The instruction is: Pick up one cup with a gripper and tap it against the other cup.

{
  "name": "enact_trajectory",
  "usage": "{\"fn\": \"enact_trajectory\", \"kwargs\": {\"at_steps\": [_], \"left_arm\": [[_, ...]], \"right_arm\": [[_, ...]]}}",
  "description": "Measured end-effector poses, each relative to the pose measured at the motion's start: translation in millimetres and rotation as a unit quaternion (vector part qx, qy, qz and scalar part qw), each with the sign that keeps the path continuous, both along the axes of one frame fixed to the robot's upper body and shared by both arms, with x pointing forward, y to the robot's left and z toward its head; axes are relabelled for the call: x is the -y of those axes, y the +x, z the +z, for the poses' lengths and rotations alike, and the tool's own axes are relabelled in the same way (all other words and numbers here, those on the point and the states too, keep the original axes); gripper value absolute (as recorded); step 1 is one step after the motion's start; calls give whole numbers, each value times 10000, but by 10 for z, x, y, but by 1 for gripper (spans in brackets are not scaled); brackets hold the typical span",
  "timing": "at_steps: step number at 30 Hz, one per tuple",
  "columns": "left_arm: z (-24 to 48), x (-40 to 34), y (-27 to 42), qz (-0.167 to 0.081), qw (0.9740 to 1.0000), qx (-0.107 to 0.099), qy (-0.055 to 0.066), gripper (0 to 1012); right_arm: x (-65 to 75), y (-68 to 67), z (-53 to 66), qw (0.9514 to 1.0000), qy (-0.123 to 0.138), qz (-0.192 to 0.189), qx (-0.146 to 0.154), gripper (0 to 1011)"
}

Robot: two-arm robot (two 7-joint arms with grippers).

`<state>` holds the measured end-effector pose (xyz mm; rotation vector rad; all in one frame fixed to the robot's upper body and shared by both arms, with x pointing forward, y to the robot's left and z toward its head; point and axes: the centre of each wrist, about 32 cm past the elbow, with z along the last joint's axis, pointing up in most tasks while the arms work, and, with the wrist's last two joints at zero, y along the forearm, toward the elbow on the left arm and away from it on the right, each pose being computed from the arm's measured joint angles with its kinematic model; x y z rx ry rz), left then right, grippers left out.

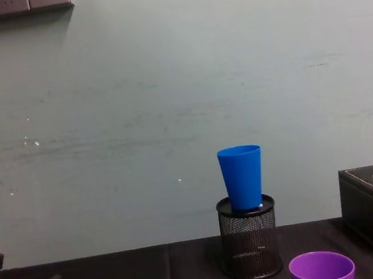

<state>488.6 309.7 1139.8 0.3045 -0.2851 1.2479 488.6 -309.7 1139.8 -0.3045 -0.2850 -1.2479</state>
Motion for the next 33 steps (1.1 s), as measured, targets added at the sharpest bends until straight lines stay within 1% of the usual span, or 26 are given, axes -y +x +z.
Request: {"fn": "enact_trajectory", "kwargs": {"at_steps": [33], "left_arm": [[0, 0, 0, 0, 10000, 0, 0, 1000]], "right_arm": [[0, 0, 0, 10000, 0, 0, 0, 1010]]}}
